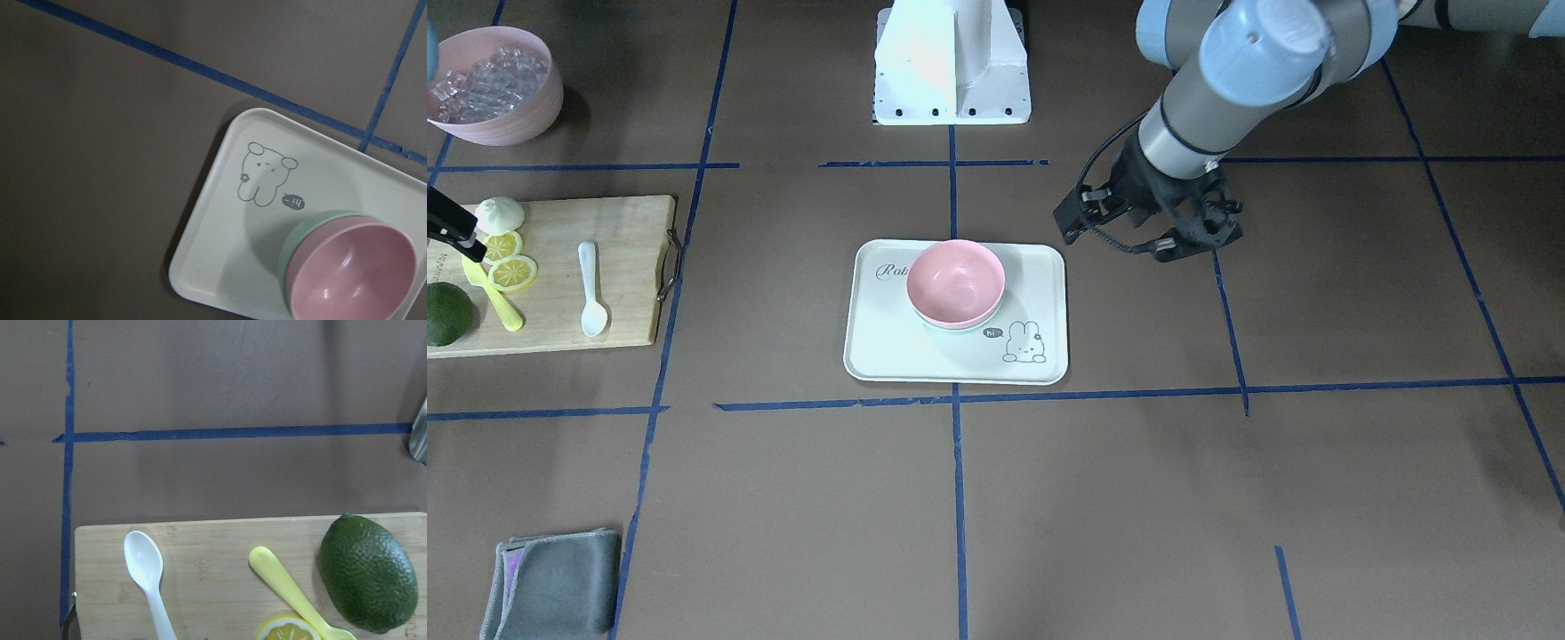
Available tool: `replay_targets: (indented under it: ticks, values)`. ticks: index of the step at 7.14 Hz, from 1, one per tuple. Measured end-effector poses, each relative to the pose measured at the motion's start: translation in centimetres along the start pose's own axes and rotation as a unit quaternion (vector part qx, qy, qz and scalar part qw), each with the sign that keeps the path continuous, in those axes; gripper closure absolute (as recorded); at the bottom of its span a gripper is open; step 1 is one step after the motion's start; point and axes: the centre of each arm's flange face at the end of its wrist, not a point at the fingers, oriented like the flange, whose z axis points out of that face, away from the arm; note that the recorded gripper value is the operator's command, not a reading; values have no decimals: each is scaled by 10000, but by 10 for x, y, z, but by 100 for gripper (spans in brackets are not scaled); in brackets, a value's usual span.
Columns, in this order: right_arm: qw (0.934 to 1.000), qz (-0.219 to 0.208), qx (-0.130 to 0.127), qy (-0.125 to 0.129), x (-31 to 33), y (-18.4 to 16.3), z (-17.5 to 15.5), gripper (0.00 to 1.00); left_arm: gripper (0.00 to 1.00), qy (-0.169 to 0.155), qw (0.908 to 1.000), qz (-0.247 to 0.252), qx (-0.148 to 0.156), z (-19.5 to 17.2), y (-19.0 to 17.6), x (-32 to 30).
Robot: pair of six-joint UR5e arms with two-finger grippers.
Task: Stack pink bowl on green and place spoon
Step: 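Withdraw the left arm while the right gripper reaches down to the white spoon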
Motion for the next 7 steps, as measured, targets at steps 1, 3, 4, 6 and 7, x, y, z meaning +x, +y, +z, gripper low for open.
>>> replay_targets:
  ticks: [1,3,4,6,7]
  values:
    - [9999,-122,-42,105,-15,5,16,0,0,-21,10000,47,33,-11,4,-12]
    - [9995,-200,-138,218,-43,18,43,0,0,-3,9998,127,149,-30,1,-33]
    - [9992,-255,-179,244,-54,23,54,0,0,-10,9996,180,195,-35,-3,-43]
    - [9985,-351,-264,312,-67,27,74,0,0,-118,9989,404,219,-43,-4,-59]
    - [9983,-381,-289,346,-71,25,83,0,0,-240,9977,600,195,-47,-2,-70]
